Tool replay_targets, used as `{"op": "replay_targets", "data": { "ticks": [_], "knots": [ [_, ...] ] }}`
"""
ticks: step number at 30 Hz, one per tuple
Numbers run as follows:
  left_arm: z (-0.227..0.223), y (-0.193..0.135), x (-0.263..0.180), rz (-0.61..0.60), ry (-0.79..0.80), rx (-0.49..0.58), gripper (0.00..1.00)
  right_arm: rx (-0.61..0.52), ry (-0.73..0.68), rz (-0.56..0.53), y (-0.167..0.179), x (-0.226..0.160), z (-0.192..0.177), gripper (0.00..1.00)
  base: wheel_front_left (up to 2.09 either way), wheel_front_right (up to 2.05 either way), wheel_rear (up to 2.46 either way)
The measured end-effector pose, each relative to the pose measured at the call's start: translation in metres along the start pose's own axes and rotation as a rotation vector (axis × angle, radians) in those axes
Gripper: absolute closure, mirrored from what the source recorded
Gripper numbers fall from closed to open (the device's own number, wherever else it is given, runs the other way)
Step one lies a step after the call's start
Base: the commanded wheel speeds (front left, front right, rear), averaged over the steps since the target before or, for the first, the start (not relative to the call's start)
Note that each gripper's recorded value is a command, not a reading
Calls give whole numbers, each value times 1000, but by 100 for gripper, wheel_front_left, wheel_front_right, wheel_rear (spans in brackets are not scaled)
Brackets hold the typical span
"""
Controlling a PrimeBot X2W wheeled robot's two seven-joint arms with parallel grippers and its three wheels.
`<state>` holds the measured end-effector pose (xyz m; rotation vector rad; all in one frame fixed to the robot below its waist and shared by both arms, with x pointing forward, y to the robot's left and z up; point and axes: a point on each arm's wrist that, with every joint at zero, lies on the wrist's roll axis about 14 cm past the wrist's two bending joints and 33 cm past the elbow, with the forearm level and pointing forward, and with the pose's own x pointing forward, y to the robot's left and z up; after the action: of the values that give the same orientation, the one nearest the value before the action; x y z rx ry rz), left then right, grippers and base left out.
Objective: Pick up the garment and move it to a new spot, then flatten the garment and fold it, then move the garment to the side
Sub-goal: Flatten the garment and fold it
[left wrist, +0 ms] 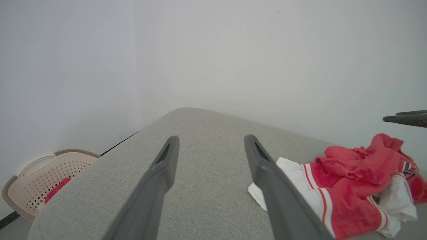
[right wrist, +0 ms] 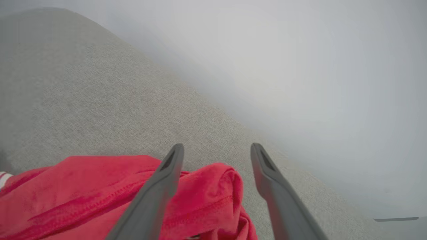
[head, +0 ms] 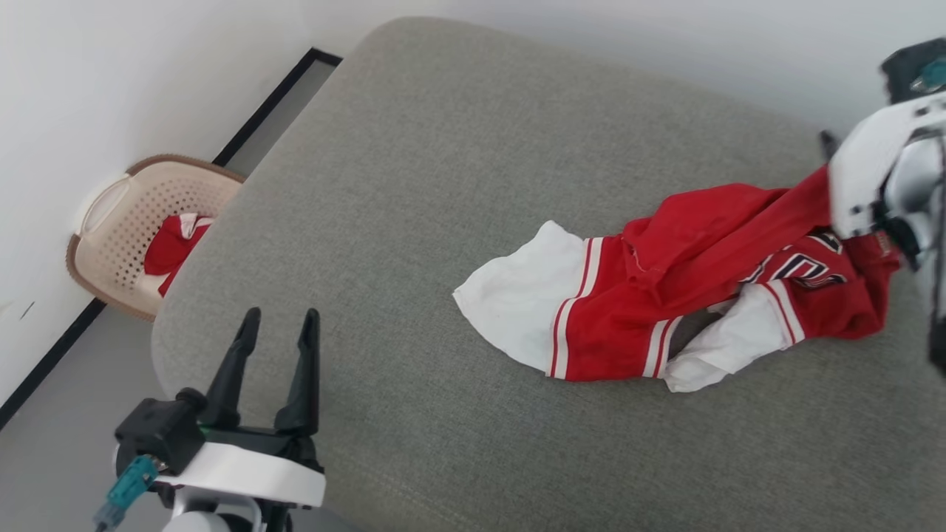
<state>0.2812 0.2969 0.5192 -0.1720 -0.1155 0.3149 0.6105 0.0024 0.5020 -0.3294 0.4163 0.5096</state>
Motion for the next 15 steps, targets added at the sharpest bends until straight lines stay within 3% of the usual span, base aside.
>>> {"op": "replay_targets", "data": {
  "ticks": [6, 15],
  "knots": [
    [4, 3, -3, -11, -12, 3, 0, 54, -2, 111, 40, -20, -10, 0, 0, 0, 0],
    [4, -1, -3, -25, -18, -4, 0, 40, 176, 280, 78, -58, -57, 0, 0, 0, 0]
  ]
}}
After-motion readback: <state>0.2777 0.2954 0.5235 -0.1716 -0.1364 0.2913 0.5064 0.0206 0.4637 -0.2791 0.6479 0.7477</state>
